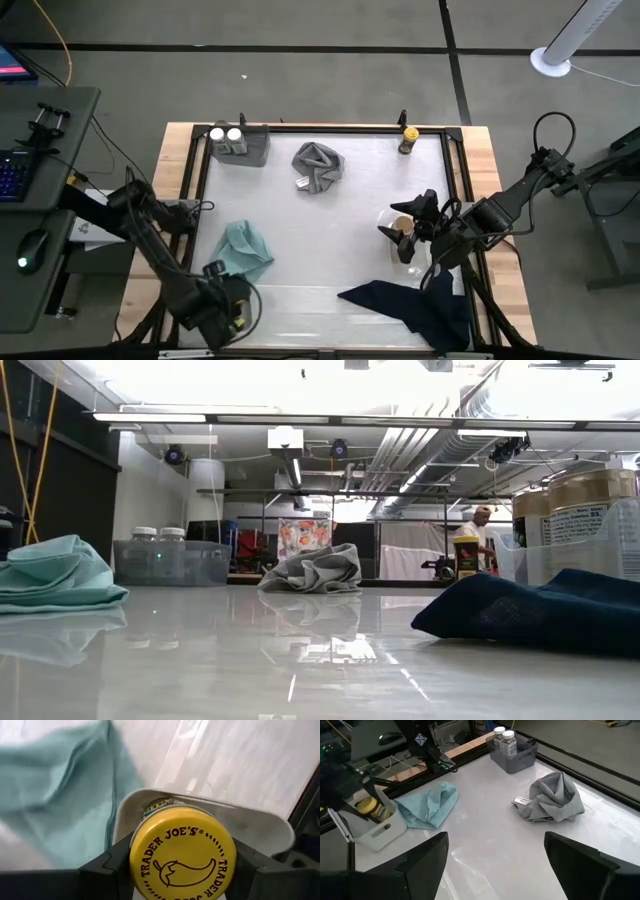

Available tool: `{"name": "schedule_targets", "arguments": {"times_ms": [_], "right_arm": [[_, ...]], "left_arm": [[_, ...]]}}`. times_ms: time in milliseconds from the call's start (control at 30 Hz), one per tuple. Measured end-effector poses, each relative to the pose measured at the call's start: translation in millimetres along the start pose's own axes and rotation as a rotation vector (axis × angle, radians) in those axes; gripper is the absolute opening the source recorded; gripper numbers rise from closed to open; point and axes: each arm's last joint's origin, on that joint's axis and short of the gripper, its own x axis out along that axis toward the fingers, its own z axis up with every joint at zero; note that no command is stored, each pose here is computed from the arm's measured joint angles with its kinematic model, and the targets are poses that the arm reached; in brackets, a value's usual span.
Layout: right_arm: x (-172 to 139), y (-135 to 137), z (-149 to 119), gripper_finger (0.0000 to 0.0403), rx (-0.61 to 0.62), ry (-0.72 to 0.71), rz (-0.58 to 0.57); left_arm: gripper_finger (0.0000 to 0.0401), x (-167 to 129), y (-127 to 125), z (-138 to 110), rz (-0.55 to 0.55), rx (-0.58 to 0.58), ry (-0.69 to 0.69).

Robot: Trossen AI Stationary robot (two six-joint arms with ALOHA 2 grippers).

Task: Sort spices by type
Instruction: Put the bottom yellow seasoning bottle into the gray bin

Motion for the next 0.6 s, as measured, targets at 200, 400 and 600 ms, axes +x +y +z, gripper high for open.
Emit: {"name": "schedule_targets", "arguments": {"times_ms": [200, 400, 600], "right_arm": [[0.0, 0.2, -0.2, 0.0325, 0.004, 0.007, 0.006], [0.0, 0.4, -0.5, 0.0325, 0.004, 0.016, 0.013], [0.0, -0.2, -1.0, 0.0325, -0.003, 0.020, 0.009]], "left_arm": [[0.0190, 4.5, -3.0, 21.6, -0.071, 0.114, -0.043], [0.0190, 6.0, -3.8, 27.8, -0.107, 0.192, -0.021], [0.0190, 6.1, -2.9, 27.4, -0.100, 0.196, -0.015]]}}
